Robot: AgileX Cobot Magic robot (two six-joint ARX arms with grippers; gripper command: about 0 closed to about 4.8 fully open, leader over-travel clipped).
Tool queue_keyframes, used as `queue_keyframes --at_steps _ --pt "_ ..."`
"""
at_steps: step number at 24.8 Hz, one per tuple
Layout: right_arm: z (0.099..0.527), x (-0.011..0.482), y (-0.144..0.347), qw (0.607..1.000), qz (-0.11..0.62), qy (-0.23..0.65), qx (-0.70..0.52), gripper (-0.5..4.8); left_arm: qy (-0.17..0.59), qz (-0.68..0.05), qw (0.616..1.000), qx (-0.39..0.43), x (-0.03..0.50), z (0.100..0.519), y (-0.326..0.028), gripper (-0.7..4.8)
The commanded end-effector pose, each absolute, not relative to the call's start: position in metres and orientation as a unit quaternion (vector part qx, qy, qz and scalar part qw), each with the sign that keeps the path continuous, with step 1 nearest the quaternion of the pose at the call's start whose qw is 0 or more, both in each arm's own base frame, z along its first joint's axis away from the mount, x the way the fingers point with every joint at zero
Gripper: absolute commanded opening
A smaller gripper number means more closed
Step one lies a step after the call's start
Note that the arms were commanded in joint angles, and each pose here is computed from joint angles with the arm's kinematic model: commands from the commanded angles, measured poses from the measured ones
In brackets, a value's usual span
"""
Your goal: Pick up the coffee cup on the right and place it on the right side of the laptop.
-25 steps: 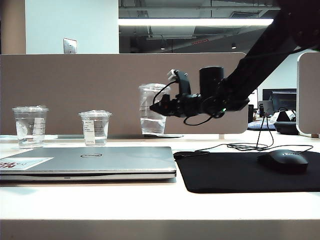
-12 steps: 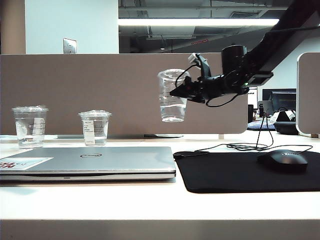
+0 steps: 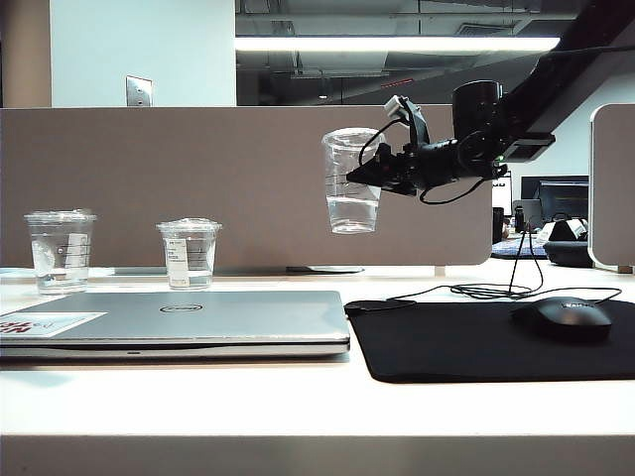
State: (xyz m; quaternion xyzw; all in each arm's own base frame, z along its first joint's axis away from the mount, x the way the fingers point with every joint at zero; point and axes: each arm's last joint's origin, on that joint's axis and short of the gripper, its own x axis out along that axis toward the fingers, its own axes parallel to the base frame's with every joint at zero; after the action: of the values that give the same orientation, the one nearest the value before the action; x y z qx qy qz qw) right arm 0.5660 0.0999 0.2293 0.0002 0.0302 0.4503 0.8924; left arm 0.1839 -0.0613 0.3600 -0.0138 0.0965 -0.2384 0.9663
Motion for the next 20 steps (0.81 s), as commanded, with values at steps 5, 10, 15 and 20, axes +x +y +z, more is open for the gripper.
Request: queue_keyframes --at_steps 5,10,15,20 --pt "0.245 0.565 0.1 0.897 0.442 -0.007 -0.016 2.34 0.09 -0.24 0.967 -0.012 0.184 0.362 -0.061 -0.05" --pt "0.245 0.566 0.092 0.9 0.436 -0.007 -0.015 2.34 0.09 -0.24 0.967 -0.012 0.184 0.362 -0.061 -0.05" --pt "0.252 0.565 0.083 0.902 0.432 -0.006 -0.015 2.34 0.09 -0.24 0.967 -0.012 0.184 0.362 -0.061 -0.05" --pt "0.283 0.55 0.077 0.912 0.405 -0.013 -0.057 2.34 0.09 -0.24 0.967 -0.012 0.184 0.362 -0.061 -0.05"
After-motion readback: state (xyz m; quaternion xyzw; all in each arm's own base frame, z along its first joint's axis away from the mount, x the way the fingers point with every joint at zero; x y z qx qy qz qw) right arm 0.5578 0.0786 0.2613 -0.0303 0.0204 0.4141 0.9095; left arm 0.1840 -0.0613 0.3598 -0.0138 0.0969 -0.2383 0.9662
